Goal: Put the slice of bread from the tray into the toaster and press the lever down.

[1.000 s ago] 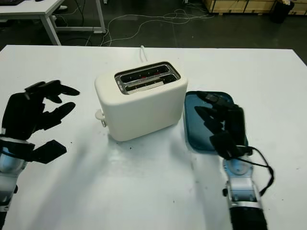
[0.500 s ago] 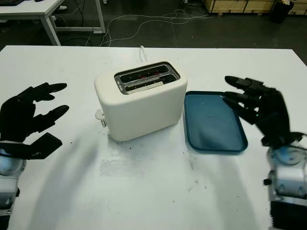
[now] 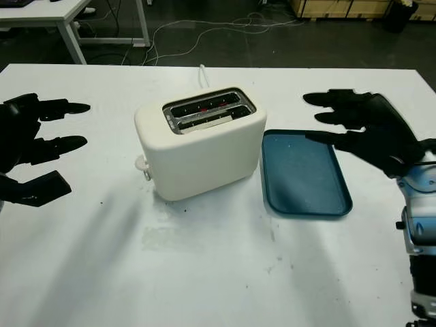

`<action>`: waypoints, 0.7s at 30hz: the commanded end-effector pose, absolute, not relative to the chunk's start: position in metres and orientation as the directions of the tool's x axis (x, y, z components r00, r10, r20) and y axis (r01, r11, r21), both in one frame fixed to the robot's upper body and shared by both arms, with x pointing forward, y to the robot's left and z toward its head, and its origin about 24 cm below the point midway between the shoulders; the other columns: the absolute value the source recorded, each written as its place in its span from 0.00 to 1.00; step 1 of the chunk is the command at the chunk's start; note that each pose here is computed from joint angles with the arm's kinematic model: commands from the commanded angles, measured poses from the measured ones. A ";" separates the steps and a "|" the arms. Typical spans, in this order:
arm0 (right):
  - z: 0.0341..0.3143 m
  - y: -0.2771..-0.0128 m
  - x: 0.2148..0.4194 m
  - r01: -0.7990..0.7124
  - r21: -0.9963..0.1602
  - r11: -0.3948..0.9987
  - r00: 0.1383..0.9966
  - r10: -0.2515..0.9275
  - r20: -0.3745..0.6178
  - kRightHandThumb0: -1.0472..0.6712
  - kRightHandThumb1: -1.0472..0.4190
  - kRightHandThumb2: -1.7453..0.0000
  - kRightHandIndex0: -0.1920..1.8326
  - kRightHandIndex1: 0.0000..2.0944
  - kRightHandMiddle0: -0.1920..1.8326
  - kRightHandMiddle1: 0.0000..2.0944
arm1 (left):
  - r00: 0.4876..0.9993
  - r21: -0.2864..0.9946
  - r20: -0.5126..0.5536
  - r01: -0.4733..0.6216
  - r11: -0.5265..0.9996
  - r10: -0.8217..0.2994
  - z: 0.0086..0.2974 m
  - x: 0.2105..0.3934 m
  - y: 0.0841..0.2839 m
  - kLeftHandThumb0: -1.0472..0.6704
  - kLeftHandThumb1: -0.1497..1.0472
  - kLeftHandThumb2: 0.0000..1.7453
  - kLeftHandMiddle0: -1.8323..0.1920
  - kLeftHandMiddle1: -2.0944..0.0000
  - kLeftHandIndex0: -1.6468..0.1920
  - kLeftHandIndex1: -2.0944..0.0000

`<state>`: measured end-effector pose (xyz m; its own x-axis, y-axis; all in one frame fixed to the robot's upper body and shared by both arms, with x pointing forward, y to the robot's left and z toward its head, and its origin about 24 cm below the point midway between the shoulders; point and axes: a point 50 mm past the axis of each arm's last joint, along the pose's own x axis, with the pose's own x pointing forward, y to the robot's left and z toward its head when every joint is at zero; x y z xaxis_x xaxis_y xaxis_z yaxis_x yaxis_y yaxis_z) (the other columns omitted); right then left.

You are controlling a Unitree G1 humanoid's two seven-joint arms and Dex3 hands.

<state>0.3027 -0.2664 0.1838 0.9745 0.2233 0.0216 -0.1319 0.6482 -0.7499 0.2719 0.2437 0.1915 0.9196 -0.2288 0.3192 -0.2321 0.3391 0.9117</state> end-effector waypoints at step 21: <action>0.181 -0.265 0.301 -0.114 -0.771 0.626 0.975 0.221 0.036 0.18 0.09 0.96 0.43 0.00 0.38 0.00 | 0.917 0.881 0.357 -0.267 0.390 -0.177 0.179 0.273 0.236 0.26 0.89 0.06 0.66 0.50 0.44 0.96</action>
